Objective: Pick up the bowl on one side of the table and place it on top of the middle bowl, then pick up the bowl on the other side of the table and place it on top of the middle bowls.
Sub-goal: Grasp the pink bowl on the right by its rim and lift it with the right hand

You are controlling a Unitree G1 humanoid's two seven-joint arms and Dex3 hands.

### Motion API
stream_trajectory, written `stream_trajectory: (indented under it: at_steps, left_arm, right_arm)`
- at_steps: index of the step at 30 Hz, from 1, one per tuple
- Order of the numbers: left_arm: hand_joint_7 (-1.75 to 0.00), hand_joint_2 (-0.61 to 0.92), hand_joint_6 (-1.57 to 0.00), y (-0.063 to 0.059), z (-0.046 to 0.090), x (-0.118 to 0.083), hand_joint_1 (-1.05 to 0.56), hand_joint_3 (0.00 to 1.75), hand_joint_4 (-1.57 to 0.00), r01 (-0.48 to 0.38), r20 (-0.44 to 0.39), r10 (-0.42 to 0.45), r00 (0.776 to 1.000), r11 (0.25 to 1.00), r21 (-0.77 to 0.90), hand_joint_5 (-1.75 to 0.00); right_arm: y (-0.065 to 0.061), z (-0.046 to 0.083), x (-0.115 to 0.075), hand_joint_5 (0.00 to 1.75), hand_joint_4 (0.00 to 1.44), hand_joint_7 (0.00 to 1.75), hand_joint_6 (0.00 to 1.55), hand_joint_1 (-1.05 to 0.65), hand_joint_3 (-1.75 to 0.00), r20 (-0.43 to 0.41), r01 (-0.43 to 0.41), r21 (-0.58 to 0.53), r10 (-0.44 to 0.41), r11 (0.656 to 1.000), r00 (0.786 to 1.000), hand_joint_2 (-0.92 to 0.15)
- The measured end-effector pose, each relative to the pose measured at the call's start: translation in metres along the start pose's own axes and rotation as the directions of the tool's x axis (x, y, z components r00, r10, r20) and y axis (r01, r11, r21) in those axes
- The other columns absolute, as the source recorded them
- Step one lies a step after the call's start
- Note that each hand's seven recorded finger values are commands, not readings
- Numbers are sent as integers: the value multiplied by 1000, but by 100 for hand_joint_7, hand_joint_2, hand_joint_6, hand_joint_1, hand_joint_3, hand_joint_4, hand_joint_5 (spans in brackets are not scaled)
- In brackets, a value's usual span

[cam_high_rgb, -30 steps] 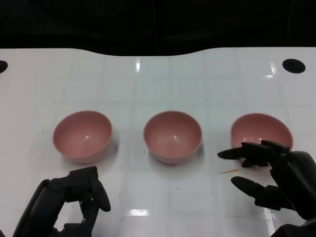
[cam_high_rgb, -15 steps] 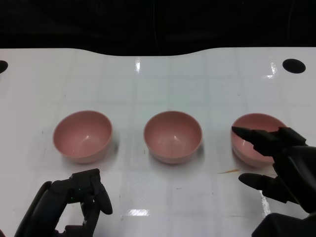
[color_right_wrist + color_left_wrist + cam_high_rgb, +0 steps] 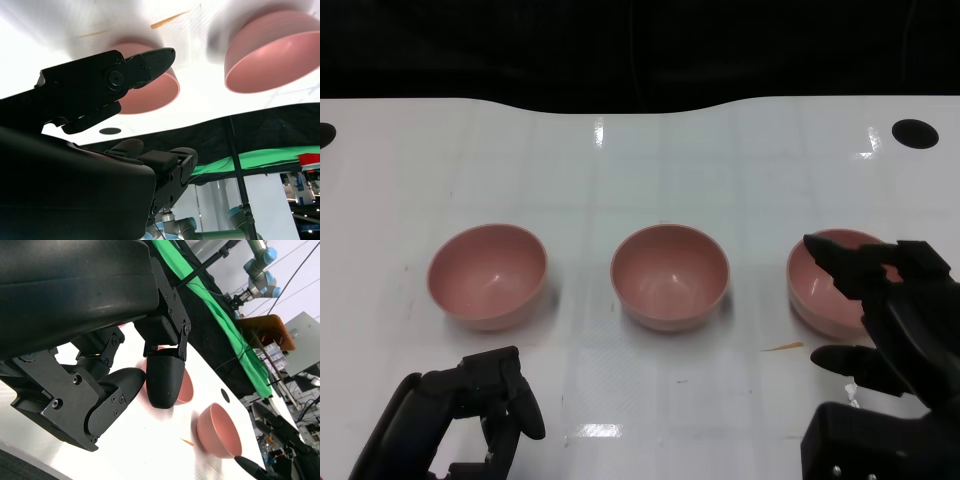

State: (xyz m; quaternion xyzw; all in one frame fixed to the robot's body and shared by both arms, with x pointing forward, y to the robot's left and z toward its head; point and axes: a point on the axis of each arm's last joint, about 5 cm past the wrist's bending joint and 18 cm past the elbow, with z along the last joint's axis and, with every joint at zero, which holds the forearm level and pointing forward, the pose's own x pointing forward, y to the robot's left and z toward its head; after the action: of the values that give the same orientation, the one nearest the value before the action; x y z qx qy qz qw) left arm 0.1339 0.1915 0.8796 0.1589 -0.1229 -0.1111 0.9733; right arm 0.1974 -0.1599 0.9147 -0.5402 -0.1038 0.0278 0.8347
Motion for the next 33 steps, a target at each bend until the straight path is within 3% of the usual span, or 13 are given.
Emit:
stream_trajectory:
  at_steps: [11, 17, 26, 30, 33]
  left_arm:
    - [-153, 40, -79, 0, 5, 0, -10, 138, -86, -4, 18, 4, 1000, 1000, -5, -168]
    - [-153, 40, -79, 1, 6, 0, -9, 137, -87, -5, 19, 6, 1000, 1000, -13, -168]
    - [-153, 39, -80, 2, 9, 2, -10, 138, -87, -3, 19, 3, 1000, 1000, -12, -167]
    - [-152, 38, -80, 2, 9, 2, -9, 140, -87, -3, 9, 3, 1000, 1000, -14, -167]
    - [-151, 38, -81, 2, 9, 2, -9, 141, -88, -1, 11, 2, 1000, 1000, -13, -167]
  right_arm:
    - [13, -8, 18, 62, 9, 5, 34, -54, 0, -36, -98, -107, 95, 989, 995, -86]
    - [22, -10, 31, 49, 22, 4, 41, -55, 0, -75, -154, -151, 144, 976, 987, -89]
    - [40, -16, 43, 27, 47, 2, 54, -56, -4, -132, -268, -197, 245, 943, 961, -92]
    - [46, -18, 47, 28, 62, 5, 62, -50, -7, -127, -296, -216, 274, 930, 953, -92]
    - [48, -19, 49, 39, 84, 11, 81, -32, -5, -102, -265, -205, 249, 942, 963, -90]
